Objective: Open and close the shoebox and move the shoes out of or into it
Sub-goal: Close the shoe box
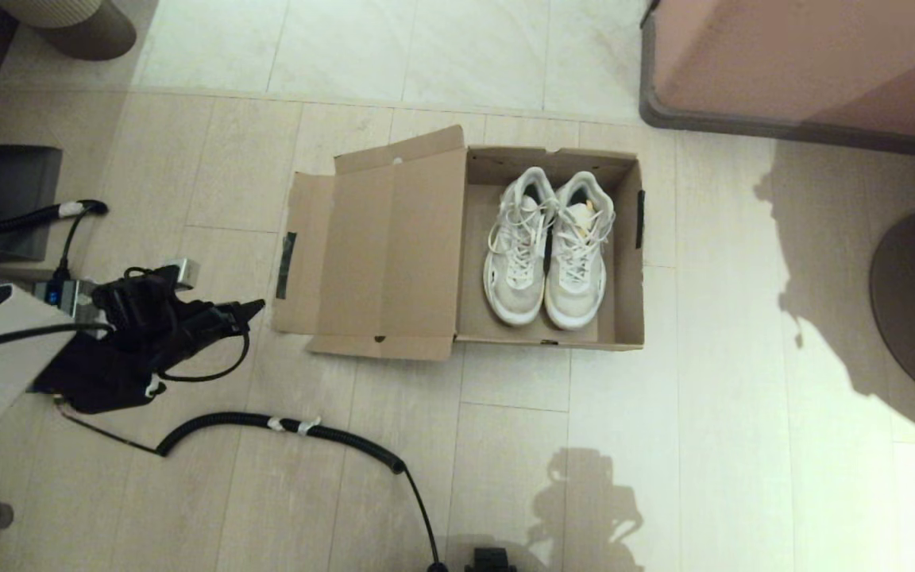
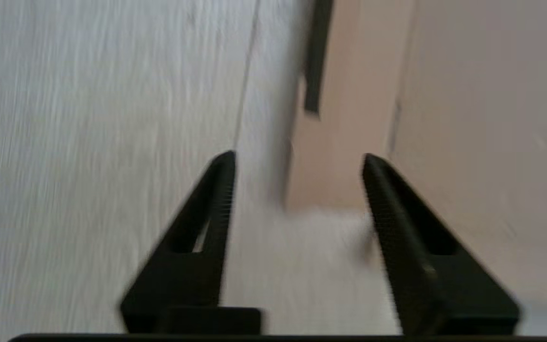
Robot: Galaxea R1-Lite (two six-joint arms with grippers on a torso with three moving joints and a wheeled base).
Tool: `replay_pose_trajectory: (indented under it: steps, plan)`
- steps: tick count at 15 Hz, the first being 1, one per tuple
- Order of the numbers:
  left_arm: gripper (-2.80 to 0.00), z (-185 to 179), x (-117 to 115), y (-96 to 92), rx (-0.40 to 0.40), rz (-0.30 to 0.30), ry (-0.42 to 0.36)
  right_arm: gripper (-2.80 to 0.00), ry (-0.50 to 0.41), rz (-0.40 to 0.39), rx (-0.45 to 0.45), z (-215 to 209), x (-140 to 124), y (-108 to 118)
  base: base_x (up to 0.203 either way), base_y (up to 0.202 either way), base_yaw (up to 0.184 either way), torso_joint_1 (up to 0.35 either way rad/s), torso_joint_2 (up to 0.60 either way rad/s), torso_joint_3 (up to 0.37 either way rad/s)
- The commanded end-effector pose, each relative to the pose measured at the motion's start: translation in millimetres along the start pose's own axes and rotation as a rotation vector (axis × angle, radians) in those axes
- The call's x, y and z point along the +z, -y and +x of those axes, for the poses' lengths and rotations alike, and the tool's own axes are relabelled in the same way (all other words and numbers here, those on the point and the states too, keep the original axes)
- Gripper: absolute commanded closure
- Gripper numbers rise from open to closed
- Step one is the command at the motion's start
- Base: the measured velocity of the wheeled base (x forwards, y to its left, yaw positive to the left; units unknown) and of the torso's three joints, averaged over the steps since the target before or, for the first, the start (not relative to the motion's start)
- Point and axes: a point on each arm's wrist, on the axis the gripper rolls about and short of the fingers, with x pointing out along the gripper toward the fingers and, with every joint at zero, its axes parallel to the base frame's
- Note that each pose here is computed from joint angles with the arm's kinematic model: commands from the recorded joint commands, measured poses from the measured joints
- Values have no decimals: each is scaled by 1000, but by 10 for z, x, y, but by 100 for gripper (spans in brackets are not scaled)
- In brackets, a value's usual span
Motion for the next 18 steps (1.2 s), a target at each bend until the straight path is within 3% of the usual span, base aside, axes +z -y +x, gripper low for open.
replay_pose_trajectory:
  steps: [1,3,6,13,18]
  plan:
    - [-280,203,-155,-86,-1,4,29,0,-15,0,-2,11,-37,3,0,0,0,0,0,0]
    - [-280,311,-152,-115,0,19,107,0,-15,0,-2,11,-37,3,0,0,0,0,0,0]
    - [-280,380,-165,12,-36,-9,113,0,-16,0,-2,11,-39,4,0,0,0,0,0,0]
    - [-280,622,-203,68,-79,-35,192,0,-15,0,-2,11,-37,3,0,0,0,0,0,0]
    - [-280,723,-269,173,-107,-35,206,0,-16,0,-2,11,-38,3,0,0,0,0,0,0]
